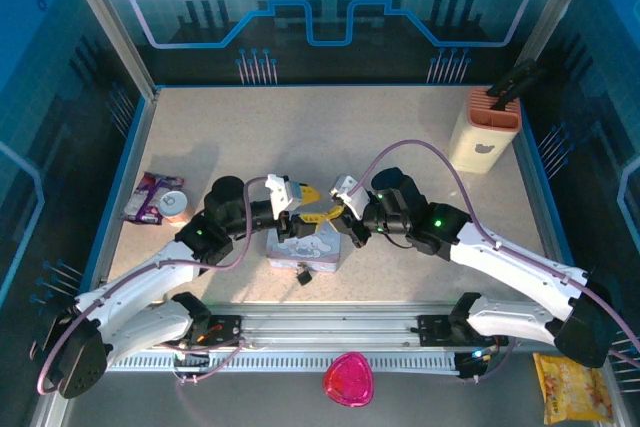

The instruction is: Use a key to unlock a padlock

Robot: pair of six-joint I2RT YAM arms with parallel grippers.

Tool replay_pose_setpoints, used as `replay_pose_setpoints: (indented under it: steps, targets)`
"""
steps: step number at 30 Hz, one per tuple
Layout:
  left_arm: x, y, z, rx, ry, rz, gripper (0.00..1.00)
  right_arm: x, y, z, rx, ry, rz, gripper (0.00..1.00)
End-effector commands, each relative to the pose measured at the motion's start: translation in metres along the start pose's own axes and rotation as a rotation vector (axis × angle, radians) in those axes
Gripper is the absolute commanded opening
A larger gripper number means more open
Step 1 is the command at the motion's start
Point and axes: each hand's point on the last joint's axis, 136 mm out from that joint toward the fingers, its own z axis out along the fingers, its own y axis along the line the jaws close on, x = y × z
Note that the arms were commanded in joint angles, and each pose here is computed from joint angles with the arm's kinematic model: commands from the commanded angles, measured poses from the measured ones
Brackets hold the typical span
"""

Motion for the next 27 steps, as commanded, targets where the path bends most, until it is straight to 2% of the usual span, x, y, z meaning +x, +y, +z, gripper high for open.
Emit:
replay_pose_setpoints:
  steps: [1, 6, 10, 16, 18, 19, 22, 23, 25, 27]
  targets:
    - [-0.002, 0.002, 0.000, -0.003, -0.008, 0.018, 0.46, -0.011, 0.006, -0.005, -0.012, -0.028, -0.026, 0.00]
    - [0.000, -0.004, 0.003, 0.047, 0.007, -0.005, 0.33, -0.017, 0.007, -0.008, -0.016, -0.057, -0.025, 0.00]
    - [0.000, -0.008, 0.005, 0.085, 0.020, -0.018, 0.17, -0.018, 0.007, -0.008, -0.016, -0.063, -0.023, 0.00]
    - [-0.003, -0.003, 0.005, 0.062, 0.007, -0.037, 0.00, -0.019, 0.001, -0.007, 0.005, -0.067, -0.011, 0.00]
    - [-0.004, 0.000, 0.006, 0.048, 0.003, -0.053, 0.00, -0.008, -0.001, -0.003, 0.009, -0.046, 0.002, 0.00]
    - [-0.006, 0.001, 0.006, 0.042, 0.000, -0.064, 0.00, -0.008, -0.001, -0.003, 0.010, -0.052, 0.005, 0.03]
    - [-0.010, 0.007, 0.005, 0.002, -0.018, -0.098, 0.00, -0.008, -0.007, -0.007, 0.035, -0.088, 0.015, 0.31]
    - [-0.013, 0.010, 0.004, -0.016, -0.030, -0.107, 0.00, -0.009, -0.009, -0.009, 0.038, -0.106, 0.024, 0.37]
    - [-0.018, 0.016, 0.002, -0.054, -0.065, -0.135, 0.00, -0.012, -0.016, -0.017, 0.015, -0.164, 0.076, 0.43]
    - [-0.023, 0.021, 0.000, -0.082, -0.094, -0.162, 0.00, -0.019, -0.020, -0.026, -0.047, -0.235, 0.148, 0.43]
